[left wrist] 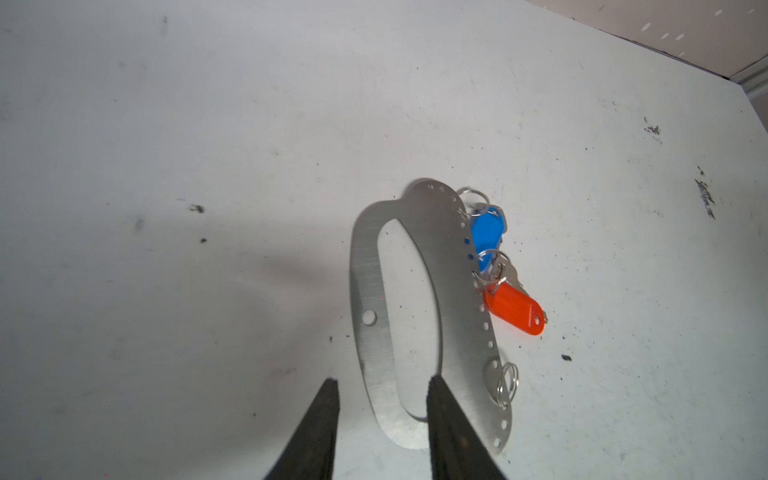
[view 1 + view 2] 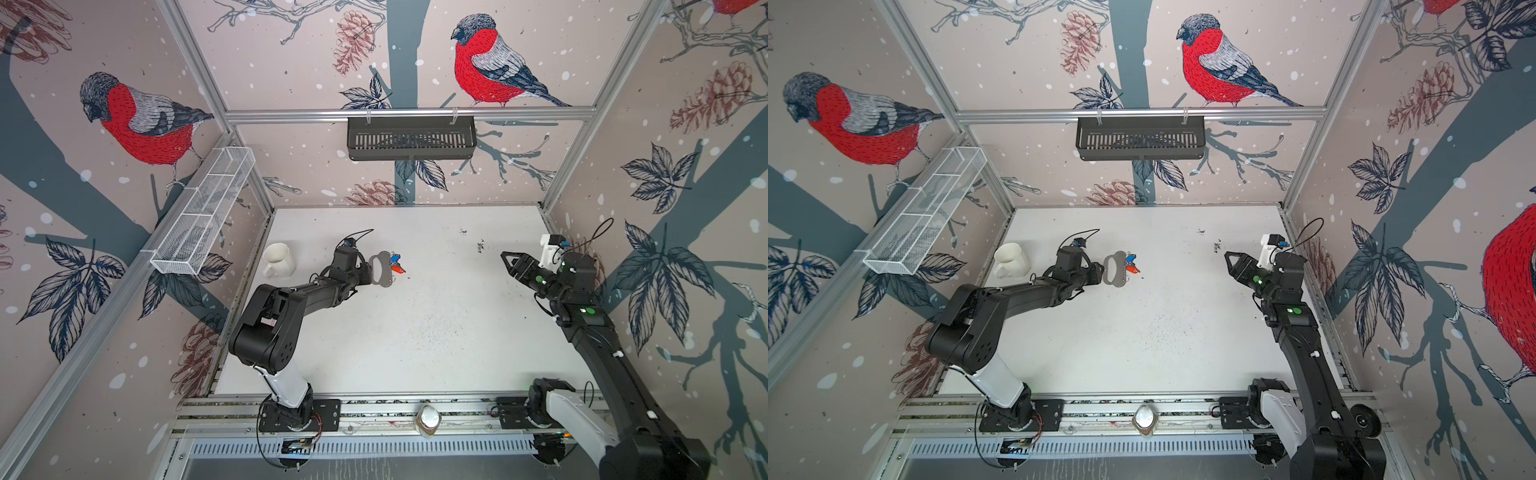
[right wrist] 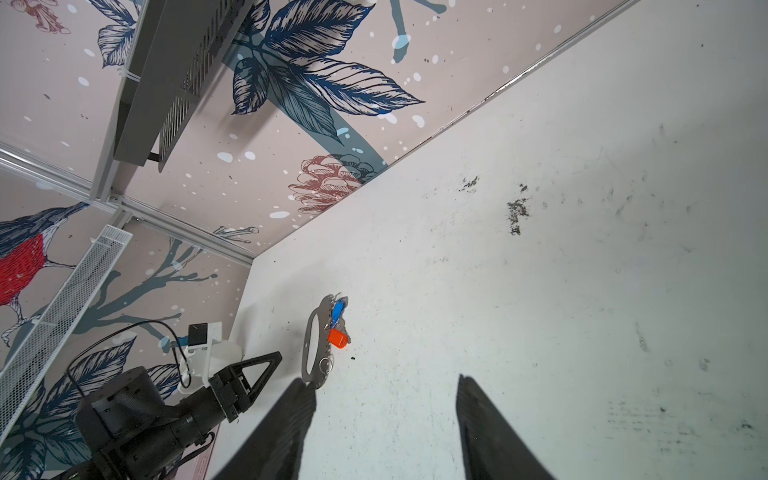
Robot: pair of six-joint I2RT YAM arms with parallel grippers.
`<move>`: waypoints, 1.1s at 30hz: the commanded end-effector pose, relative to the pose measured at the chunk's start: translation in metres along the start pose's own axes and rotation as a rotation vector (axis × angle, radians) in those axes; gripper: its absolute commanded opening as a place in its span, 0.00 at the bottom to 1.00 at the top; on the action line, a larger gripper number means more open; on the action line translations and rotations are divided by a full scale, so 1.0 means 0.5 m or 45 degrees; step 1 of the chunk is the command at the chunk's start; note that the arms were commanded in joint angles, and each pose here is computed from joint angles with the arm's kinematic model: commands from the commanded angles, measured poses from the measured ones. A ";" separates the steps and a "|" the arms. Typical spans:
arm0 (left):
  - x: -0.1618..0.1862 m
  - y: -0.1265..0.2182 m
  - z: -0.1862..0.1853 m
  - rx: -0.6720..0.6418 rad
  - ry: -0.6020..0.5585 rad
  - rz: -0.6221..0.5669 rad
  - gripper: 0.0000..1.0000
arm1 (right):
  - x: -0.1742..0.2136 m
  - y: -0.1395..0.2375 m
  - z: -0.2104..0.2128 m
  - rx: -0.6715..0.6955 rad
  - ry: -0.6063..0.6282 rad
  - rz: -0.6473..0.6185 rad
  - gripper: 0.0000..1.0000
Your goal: Put the keys on the keyring
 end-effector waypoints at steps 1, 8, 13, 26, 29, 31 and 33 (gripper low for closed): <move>-0.012 0.020 0.016 -0.089 -0.016 -0.022 0.40 | -0.002 0.000 -0.005 0.024 0.029 -0.020 0.59; -0.060 0.098 0.019 -0.175 -0.063 -0.158 0.53 | -0.003 -0.002 -0.024 0.090 0.046 -0.051 0.61; -0.101 0.166 0.023 -0.230 -0.116 -0.276 0.62 | -0.009 -0.003 -0.039 0.149 0.067 -0.097 0.61; -0.203 0.268 0.013 -0.237 -0.257 -0.412 0.98 | -0.051 -0.012 -0.072 0.341 0.165 -0.227 1.00; -0.224 0.279 0.010 -0.182 -0.249 -0.412 0.98 | -0.073 0.000 -0.087 0.467 0.197 -0.318 0.99; -0.233 0.283 0.016 -0.190 -0.238 -0.433 0.98 | -0.084 0.008 -0.102 0.555 0.223 -0.378 0.99; -0.238 0.286 0.024 -0.216 -0.252 -0.476 0.98 | -0.091 0.015 -0.120 0.629 0.256 -0.453 0.99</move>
Point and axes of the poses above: each gripper's point midway between its finger pads, its own y axis back along the fingers, its own z axis along the line the jaws close on, x = y × z, the point moved 5 cm from there along y, back along the fingers, and after that the axes turned 5 degrees about -y, right-handed, at the moved point
